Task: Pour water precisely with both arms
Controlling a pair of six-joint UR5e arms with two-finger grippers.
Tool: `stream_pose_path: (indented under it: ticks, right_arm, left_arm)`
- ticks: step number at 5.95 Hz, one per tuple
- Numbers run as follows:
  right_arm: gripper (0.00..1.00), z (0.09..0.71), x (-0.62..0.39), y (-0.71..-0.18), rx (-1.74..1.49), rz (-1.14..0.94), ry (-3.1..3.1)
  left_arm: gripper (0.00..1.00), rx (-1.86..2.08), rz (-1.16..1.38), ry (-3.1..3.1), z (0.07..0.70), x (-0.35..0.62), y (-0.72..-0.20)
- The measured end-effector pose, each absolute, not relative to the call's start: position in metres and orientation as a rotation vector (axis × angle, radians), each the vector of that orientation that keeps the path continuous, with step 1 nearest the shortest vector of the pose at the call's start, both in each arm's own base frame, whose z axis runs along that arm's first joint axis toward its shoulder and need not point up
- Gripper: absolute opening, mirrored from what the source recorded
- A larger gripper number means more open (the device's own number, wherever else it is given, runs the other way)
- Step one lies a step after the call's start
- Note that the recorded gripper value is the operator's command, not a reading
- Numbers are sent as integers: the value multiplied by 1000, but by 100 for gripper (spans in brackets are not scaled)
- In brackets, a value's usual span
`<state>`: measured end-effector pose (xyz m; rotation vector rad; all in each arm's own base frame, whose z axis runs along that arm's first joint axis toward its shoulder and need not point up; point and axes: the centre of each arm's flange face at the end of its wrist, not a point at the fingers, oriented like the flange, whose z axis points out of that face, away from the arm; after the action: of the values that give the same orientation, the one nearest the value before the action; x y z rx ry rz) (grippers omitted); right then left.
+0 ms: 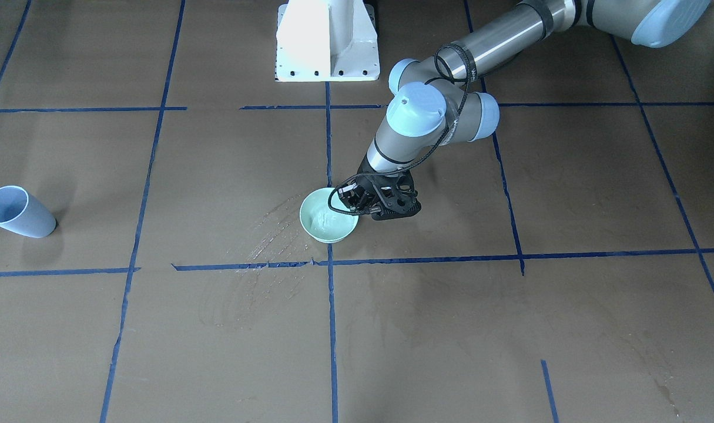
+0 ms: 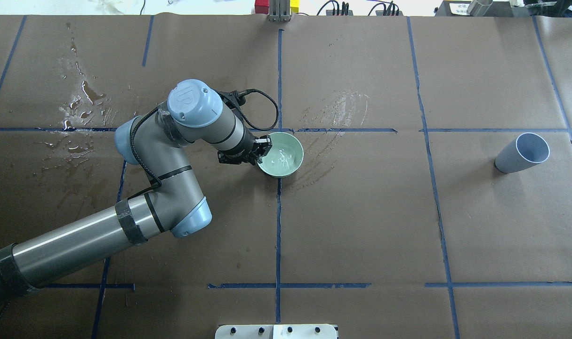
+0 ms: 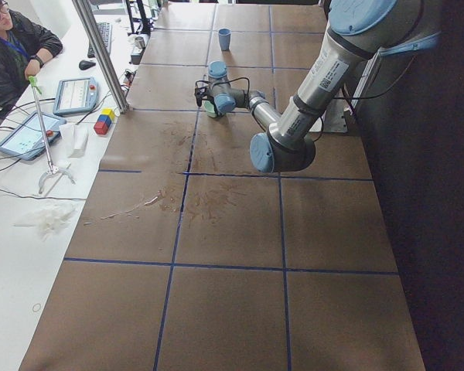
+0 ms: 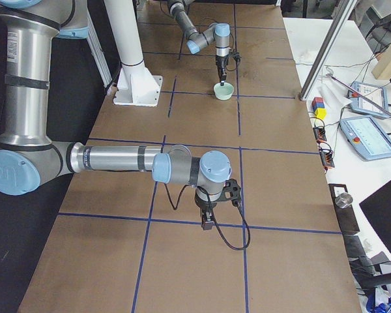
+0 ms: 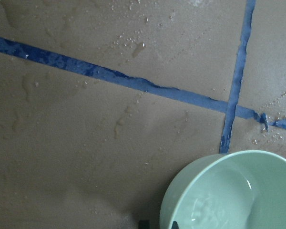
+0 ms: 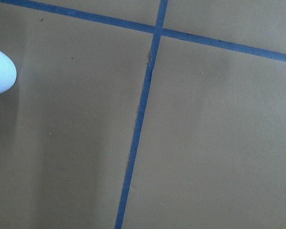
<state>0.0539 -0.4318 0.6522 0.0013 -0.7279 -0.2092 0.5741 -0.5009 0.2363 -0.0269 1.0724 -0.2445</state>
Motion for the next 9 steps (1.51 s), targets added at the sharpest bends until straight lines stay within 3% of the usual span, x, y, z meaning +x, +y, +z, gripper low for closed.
stream_pose_path:
  ticks: [4,7,9]
  right_arm:
    - [100,637,52,-439,47,-208,-747]
    - [99,596,41,-453,110,-175,-836]
    - [99,543,13,-454,115,-117,-838]
  left_arm:
    - [100,-39,-162,990,246,478,-502]
    - [100,60,45,820,322,338,-485]
    - [100,60,43,790,351,297,-479]
